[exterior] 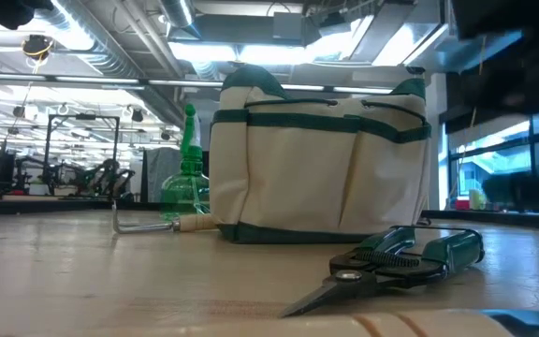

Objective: Pick & Place Garden tools in Gardening bag
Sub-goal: Put the right green pruning shears into the green gardening bag

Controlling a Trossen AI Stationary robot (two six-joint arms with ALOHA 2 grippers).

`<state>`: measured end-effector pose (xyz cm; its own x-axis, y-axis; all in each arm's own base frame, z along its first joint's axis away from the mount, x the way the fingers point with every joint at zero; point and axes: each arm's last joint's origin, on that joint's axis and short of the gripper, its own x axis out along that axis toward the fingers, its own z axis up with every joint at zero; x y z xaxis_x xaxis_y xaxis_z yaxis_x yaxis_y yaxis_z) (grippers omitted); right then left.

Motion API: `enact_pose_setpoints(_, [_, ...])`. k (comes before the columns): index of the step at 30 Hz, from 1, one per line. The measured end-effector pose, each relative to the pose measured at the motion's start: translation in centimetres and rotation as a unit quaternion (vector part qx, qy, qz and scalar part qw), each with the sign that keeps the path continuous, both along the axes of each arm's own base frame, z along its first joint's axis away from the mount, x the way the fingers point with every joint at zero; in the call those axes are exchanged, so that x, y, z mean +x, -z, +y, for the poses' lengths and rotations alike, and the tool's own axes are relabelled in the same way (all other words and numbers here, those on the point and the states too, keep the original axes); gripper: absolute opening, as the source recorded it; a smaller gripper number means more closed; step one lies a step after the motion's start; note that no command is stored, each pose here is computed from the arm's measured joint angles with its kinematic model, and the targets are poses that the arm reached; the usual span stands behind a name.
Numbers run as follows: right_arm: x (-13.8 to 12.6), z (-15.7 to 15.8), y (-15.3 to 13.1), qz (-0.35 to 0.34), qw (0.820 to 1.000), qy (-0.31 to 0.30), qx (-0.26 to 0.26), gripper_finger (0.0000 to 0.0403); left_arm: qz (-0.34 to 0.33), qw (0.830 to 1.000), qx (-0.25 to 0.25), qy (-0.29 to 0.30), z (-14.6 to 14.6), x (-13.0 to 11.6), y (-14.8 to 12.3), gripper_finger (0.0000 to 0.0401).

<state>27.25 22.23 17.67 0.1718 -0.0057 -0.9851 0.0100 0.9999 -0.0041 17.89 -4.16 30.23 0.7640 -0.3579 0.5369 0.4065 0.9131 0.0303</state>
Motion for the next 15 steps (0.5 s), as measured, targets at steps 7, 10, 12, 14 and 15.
enact_pose_setpoints(7, [1.1,0.4,-5.4,-0.02,0.999,-0.002,-0.036,0.0031,0.003,1.0,-0.006,0.004,0.0,0.0,0.0,0.0006])
enact_pose_setpoints(10, [1.7,0.0,-8.5,-0.053,0.996,-0.009,-0.077,0.0031,0.005,1.0,-0.01,0.007,0.0,0.0,0.0,0.0006])
enact_pose_setpoints(12, [2.2,-0.5,-10.4,-0.087,0.99,-0.019,-0.112,0.0031,0.005,1.0,-0.01,0.007,0.0,0.0,0.0,0.0006])
enact_pose_setpoints(14, [2.8,-1.0,-11.9,-0.128,0.979,-0.03,-0.153,0.0031,0.005,1.0,-0.012,0.008,0.0,0.0,0.0,0.0006])
enact_pose_setpoints(15, [3.1,-1.2,-12.5,-0.147,0.973,-0.037,-0.175,0.0031,0.004,1.0,-0.013,0.009,0.0,0.0,0.0,0.0006])
